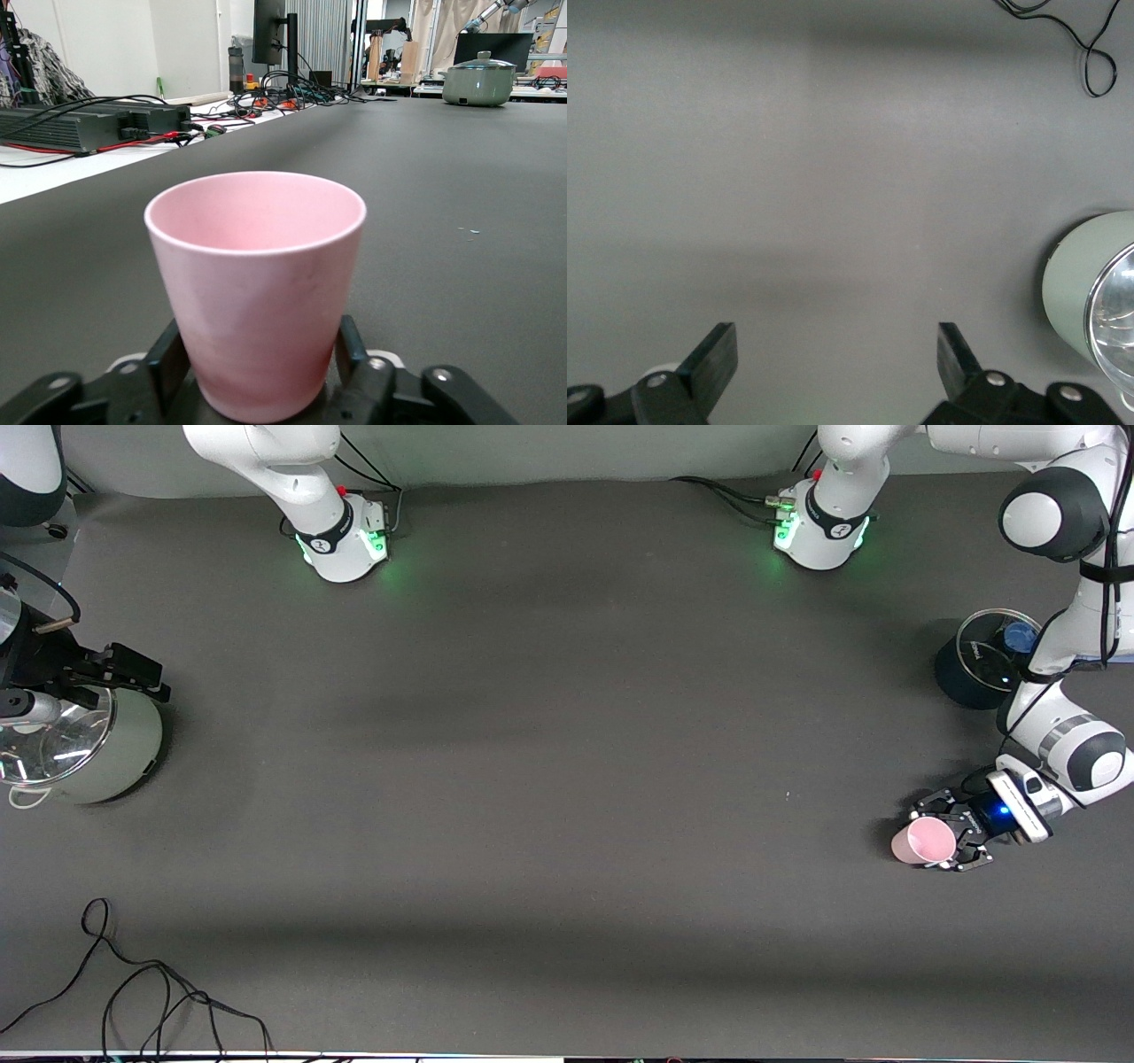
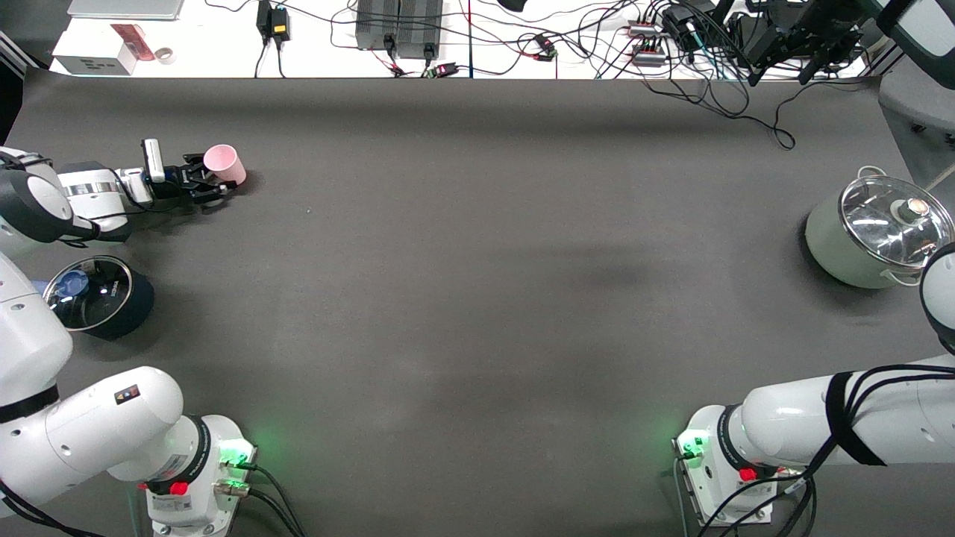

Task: Transfer pink cup from left to right arm
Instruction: 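Close the left gripper around the pink cup's side, then lift the pink cup and carry it toward the table middle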

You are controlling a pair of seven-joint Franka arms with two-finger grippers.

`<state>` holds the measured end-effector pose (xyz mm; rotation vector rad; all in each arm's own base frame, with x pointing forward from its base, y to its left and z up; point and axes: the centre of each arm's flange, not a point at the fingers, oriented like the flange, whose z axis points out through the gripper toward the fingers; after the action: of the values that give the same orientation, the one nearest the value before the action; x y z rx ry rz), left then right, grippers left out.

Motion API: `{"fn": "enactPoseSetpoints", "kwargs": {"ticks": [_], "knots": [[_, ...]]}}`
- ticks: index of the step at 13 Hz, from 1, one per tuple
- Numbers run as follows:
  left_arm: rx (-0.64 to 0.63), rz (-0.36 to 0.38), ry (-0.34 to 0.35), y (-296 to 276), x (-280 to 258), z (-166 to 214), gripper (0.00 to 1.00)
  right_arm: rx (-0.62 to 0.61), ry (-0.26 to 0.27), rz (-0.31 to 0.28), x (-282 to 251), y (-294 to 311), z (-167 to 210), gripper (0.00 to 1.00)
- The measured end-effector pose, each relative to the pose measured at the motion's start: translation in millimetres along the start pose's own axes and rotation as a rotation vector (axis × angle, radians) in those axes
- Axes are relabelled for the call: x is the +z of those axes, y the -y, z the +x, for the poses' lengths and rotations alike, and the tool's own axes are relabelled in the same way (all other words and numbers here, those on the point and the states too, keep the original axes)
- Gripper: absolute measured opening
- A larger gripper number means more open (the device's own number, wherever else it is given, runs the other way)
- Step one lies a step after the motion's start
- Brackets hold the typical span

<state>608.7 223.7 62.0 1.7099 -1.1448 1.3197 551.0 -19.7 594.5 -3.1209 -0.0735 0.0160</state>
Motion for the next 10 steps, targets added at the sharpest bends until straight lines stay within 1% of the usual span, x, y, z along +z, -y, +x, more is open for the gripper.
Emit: {"fn": "enactPoseSetpoints", "kwargs": {"ticks": [6, 8, 10], "knots": [[0.007, -0.002, -0.01, 2, 5, 5, 0.66, 0.0, 0.0, 0.0, 0, 0, 0, 1.0], [0.004, -0.007, -0.03, 10, 18, 24, 0.66, 0.0, 0.0, 0.0, 0, 0, 0, 1.0], [0.003, -0.012, -0.03, 22, 39, 57, 0.66, 0.0, 0.0, 0.0, 0, 0, 0, 1.0]]}}
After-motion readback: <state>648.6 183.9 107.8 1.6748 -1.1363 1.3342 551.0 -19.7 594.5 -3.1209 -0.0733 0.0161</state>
